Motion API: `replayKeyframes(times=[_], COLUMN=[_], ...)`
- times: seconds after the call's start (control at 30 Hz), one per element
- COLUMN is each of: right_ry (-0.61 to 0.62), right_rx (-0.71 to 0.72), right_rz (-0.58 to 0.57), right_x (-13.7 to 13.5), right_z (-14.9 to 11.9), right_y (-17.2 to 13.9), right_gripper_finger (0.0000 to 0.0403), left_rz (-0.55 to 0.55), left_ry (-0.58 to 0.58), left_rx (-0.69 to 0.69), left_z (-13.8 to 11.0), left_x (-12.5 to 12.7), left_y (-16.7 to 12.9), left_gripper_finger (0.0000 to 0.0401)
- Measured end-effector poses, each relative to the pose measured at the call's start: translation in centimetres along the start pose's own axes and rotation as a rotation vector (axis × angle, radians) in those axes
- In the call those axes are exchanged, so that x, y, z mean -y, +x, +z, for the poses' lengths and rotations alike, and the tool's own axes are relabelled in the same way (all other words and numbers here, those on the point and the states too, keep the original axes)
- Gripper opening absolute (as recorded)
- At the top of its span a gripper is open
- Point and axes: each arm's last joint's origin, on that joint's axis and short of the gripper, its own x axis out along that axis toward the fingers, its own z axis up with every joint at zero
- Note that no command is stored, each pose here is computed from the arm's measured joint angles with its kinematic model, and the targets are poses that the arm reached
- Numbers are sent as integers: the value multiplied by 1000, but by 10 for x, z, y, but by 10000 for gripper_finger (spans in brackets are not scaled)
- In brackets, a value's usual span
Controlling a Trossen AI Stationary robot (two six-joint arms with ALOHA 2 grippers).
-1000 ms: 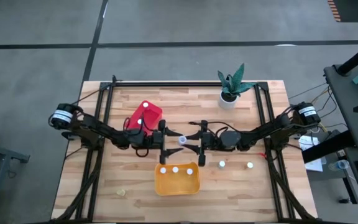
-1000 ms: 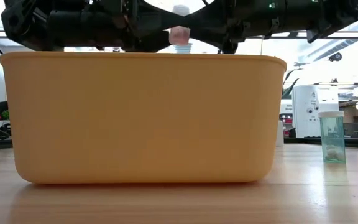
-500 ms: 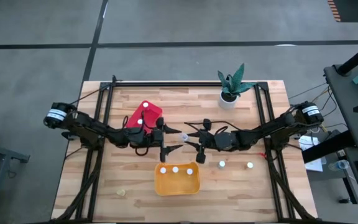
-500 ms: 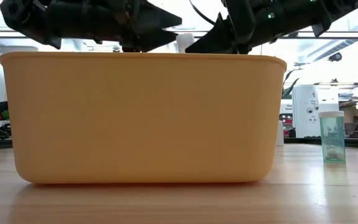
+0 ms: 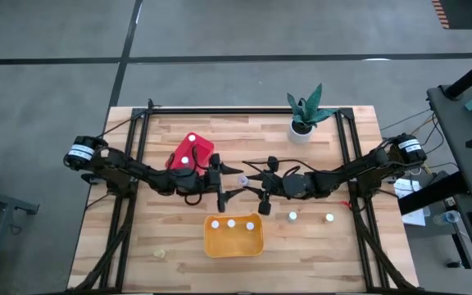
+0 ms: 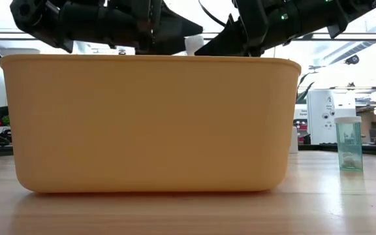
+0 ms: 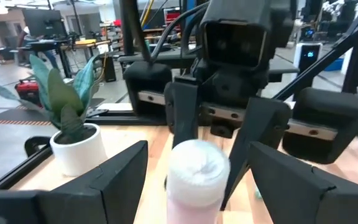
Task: Pick and place medicine bottles into bin by pill shape (circle, oval)
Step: Put the white capsule bottle into the red bin
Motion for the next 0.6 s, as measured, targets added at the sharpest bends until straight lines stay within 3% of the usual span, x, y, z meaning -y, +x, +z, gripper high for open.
replayKeyframes(times=[0.23, 0.6], right_ry=[1, 15], right_rx=[1, 3], right_rz=[0, -3], right_x=[0, 0], right_z=[0, 0], right_y=[0, 0], right_gripper_finger=[118, 118], left_rz=[11, 27], left_ry=[8, 7], left_rx=[-22, -22], left_z=[0, 0], left_x=[0, 0], left_y=[1, 2], left_gripper_finger=[250, 133])
